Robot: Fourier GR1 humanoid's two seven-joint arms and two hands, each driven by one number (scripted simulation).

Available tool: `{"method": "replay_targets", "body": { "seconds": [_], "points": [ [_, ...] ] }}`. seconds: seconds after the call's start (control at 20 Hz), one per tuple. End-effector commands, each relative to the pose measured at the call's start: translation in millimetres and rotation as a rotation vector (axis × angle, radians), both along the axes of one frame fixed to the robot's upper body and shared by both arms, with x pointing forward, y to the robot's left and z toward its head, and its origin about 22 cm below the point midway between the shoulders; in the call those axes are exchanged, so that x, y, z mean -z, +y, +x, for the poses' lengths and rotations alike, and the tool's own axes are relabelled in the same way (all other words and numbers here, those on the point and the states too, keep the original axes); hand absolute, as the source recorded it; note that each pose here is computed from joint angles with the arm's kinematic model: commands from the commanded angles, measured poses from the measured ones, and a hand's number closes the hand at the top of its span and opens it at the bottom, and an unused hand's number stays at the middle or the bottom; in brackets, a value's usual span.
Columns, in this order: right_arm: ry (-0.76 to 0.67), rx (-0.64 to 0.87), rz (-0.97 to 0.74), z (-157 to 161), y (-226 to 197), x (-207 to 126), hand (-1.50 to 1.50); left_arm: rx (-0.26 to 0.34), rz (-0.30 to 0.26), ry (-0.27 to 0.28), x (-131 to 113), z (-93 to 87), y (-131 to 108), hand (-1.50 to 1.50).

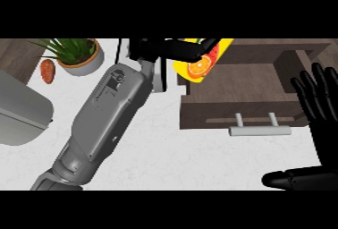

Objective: Pick up the cup, place it into the drawer and close the drawer

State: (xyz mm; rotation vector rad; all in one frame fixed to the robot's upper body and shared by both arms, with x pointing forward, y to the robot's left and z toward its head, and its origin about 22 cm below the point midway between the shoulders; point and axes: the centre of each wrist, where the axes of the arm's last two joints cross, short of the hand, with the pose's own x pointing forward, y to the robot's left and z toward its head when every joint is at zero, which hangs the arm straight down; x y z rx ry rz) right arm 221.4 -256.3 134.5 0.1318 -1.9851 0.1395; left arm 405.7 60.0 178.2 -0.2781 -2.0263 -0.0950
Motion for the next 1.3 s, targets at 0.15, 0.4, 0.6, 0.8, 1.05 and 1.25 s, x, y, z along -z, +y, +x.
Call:
{"method": "replay_targets", "body": {
  "seconds": [0.15,0.4,0.6,0.8,1.05,1.25],
  "points": [
    [-0.012,-0.032,0.007,-2,18,-5,-1.5,-0.054,0.045,0.016,8,16.2,-27,1.5],
    [-0.009,0.003,-0.007,10,4,3,-1.5,-0.02,0.086,0.061,27,18.8,-29,1.5],
    [-0.027,-0.043,0.011,10,15,-2,-1.5,-0.065,0.121,0.098,30,25.9,-35,1.5],
    [-0.03,-0.03,0.008,15,-4,-6,-1.5,-0.046,0.182,0.097,47,30.4,-28,1.5],
    [-0.023,-0.077,-0.015,16,12,-7,-1.5,-0.051,0.222,0.108,35,26.5,-44,1.5],
    [-0.026,-0.083,0.016,13,3,-11,-1.5,-0.091,0.312,0.112,42,24.0,-47,1.5]
  ]
}}
